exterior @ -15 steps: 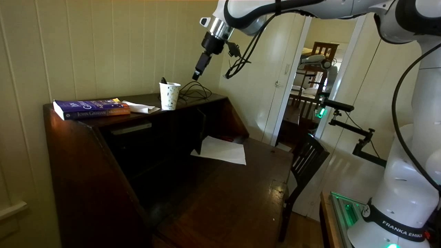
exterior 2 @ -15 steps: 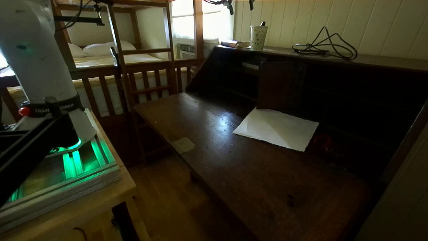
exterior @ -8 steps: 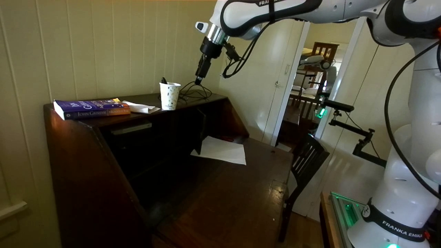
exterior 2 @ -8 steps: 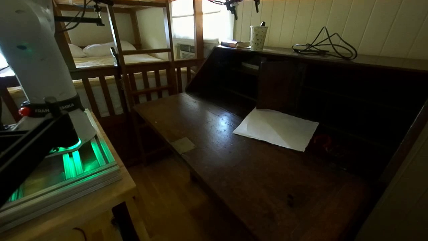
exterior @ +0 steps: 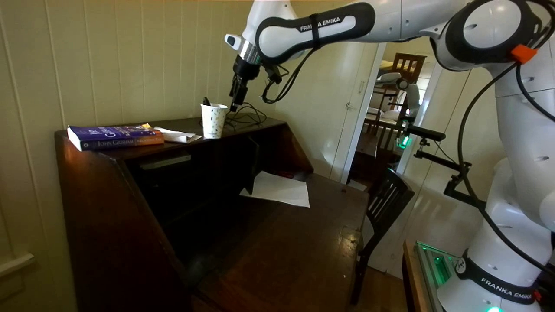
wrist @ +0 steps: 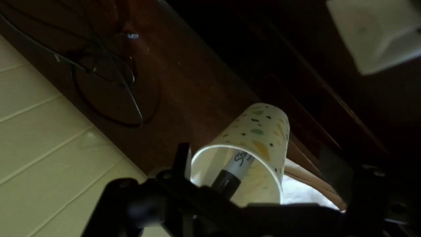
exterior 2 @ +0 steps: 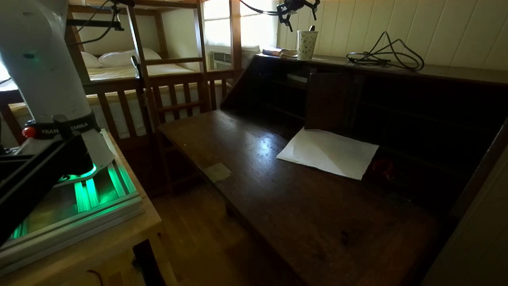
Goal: Put the cup in the open cabinet, then close the cabinet door
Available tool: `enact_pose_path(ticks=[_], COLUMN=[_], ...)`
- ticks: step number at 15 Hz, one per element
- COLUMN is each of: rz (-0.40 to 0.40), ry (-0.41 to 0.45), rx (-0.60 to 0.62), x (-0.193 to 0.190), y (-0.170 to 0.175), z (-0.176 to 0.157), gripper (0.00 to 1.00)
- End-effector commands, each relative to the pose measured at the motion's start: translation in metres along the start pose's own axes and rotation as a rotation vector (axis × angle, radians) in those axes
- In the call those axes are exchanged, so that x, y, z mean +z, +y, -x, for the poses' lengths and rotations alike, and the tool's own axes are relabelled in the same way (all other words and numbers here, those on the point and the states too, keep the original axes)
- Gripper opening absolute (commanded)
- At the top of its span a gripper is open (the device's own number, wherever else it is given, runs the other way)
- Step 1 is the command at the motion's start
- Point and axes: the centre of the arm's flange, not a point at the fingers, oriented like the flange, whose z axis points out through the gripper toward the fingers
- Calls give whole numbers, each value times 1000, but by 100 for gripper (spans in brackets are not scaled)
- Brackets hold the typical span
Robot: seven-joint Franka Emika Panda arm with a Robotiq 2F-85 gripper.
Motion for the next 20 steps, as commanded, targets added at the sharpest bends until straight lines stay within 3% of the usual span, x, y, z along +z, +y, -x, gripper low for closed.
enact_pose_path(ticks=[1,12,13,15,20], rz=[1,-51,-48,-39,-14], ry=[14,31,34,37,51], rx=[-4,-47,-51,-63,-75], x=[0,27,29,29,19], y=[-2,-20,-21,-22,-17], z=[-7,-31,-33,-36,-42], gripper=[100,98,73,69,33])
